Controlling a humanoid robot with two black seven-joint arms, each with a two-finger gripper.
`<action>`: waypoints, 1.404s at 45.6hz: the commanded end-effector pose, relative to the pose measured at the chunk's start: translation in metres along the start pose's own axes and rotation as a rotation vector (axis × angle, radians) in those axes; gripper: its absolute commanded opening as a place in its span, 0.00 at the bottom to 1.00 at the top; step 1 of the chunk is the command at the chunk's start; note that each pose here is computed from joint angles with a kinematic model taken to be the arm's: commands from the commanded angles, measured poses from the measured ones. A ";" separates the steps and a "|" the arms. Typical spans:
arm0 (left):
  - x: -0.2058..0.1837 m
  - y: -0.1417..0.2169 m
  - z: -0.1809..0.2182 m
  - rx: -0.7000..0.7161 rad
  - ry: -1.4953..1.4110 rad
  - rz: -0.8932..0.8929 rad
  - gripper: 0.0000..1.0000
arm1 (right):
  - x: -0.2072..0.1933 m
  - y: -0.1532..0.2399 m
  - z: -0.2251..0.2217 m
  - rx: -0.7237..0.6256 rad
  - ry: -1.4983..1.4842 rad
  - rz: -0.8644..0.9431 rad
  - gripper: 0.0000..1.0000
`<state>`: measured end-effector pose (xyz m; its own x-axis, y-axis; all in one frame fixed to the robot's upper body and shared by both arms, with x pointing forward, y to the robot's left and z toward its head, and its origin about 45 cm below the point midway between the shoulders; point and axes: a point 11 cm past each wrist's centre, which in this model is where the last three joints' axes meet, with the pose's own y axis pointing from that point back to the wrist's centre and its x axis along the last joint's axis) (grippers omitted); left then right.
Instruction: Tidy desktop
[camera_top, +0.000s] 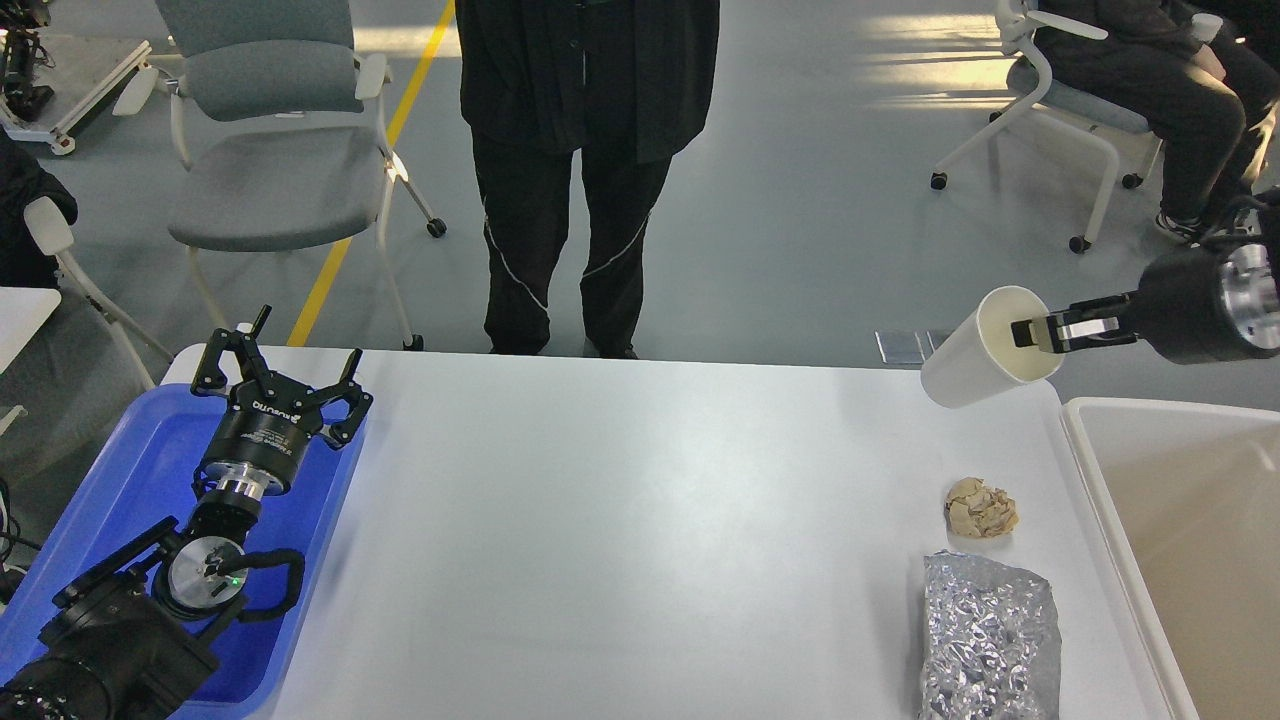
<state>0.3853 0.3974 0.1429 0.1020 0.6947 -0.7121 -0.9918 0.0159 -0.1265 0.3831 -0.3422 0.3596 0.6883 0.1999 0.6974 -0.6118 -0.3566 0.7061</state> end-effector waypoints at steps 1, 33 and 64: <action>0.000 0.000 0.000 -0.002 0.001 -0.001 1.00 | -0.003 0.027 0.025 -0.061 -0.040 0.040 0.00; 0.001 0.001 0.000 -0.002 0.001 0.003 1.00 | -0.094 0.094 0.191 -0.379 -0.594 0.328 0.00; 0.000 0.000 0.000 -0.002 0.000 0.001 1.00 | -0.263 0.047 0.235 -0.660 -0.983 0.399 0.00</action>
<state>0.3852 0.3979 0.1430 0.1007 0.6947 -0.7122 -0.9918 0.0134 -0.1272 0.2913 -0.6082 0.2375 0.3308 -0.6331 0.6998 -0.7832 0.2295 0.5779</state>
